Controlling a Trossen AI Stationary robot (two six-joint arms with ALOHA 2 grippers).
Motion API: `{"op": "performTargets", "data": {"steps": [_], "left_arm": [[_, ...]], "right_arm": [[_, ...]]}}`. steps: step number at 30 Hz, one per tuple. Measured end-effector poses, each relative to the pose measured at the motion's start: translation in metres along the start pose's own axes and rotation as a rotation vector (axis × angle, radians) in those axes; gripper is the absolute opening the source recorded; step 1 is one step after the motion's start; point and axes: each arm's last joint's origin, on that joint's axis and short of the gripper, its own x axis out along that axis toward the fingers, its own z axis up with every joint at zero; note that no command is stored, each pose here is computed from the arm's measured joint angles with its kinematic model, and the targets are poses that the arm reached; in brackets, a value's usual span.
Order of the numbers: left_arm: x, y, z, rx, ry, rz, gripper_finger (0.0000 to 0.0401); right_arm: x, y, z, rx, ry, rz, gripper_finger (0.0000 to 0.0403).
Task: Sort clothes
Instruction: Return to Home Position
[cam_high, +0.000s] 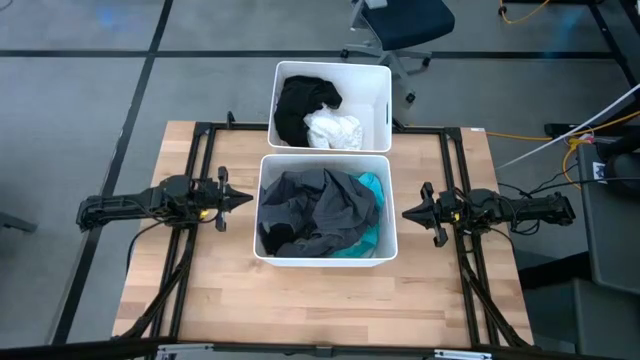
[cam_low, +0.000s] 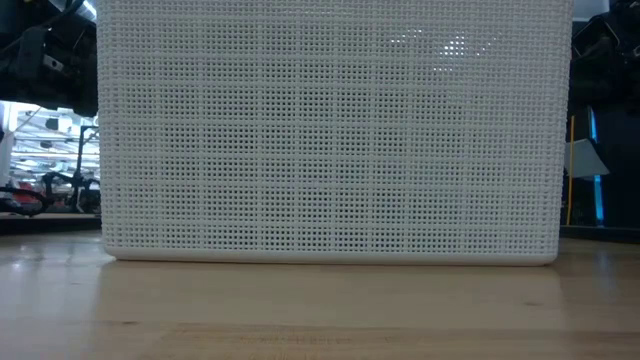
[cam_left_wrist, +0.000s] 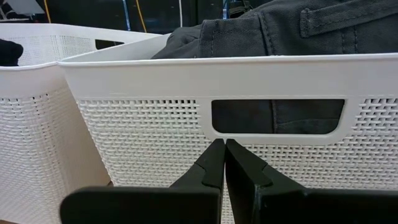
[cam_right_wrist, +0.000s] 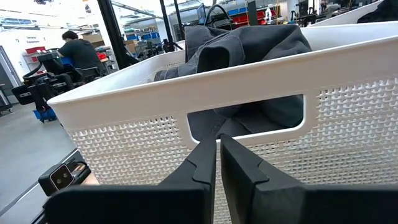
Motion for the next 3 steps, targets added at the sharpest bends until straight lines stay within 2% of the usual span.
{"op": "performTargets", "data": {"steps": [3], "left_arm": [[0.0000, 0.0000, 0.0000, 0.000, 0.000, 0.000, 0.0004]], "right_arm": [[0.0000, 0.0000, 0.0000, 0.000, 0.000, 0.000, 0.0026]]}}
